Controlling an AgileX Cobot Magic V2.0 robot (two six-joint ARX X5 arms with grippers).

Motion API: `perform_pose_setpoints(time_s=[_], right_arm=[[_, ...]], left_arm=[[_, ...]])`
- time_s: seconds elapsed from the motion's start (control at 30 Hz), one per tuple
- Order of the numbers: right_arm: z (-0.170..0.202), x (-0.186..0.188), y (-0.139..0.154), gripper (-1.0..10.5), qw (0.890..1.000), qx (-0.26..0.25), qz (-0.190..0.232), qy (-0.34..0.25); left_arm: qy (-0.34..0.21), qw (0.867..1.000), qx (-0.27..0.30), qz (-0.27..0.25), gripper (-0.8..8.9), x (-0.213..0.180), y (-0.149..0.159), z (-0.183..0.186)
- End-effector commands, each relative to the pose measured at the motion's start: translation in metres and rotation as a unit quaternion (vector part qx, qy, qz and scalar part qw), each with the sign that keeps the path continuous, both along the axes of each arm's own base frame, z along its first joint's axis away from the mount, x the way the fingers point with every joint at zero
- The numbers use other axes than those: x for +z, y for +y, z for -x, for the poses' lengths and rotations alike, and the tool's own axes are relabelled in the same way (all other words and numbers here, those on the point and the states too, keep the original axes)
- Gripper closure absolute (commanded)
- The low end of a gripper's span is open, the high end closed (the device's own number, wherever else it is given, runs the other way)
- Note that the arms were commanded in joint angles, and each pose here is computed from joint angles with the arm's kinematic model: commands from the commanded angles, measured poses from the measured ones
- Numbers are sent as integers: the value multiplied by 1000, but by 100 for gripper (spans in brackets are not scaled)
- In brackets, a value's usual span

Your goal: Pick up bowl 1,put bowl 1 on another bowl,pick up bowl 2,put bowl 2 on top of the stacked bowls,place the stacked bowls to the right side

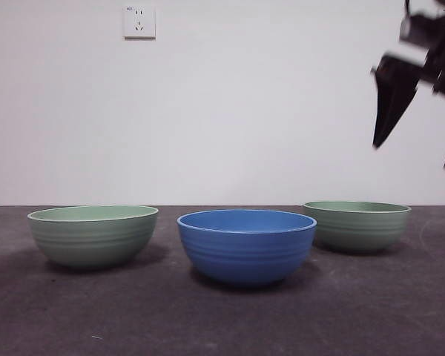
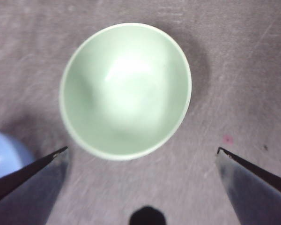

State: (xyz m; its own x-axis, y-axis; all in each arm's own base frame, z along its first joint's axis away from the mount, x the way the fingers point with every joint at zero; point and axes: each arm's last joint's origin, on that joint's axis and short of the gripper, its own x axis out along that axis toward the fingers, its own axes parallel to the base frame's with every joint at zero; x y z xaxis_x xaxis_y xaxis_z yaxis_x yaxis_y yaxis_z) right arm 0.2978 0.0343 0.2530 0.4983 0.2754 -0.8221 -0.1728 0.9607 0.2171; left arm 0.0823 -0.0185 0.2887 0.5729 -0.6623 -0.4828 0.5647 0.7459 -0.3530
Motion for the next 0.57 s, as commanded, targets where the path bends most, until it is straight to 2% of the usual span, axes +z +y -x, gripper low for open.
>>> perform_pose_setpoints(time_s=[0.03, 0.13, 0.27, 0.37, 0.5, 0.57], right_arm=[[-14, -16, 2, 452, 1000, -13, 6, 6], [-26, -30, 2, 452, 1000, -20, 19, 6], [-37, -45, 4, 458, 999, -28, 14, 8], [-43, -53, 5, 554, 999, -30, 12, 8], [-48, -63, 6, 576, 999, -36, 9, 14], [-50, -68, 6, 630, 999, -41, 7, 19]], left_arm=[[-5, 1000, 1, 1, 154, 1, 0, 0], [-5, 1000, 0, 1, 154, 1, 0, 0], [-5, 1000, 0, 1, 154, 1, 0, 0], [-5, 1000, 0, 1, 154, 1, 0, 0], [-5, 1000, 0, 1, 154, 1, 0, 0], [-5, 1000, 0, 1, 154, 1, 0, 0]])
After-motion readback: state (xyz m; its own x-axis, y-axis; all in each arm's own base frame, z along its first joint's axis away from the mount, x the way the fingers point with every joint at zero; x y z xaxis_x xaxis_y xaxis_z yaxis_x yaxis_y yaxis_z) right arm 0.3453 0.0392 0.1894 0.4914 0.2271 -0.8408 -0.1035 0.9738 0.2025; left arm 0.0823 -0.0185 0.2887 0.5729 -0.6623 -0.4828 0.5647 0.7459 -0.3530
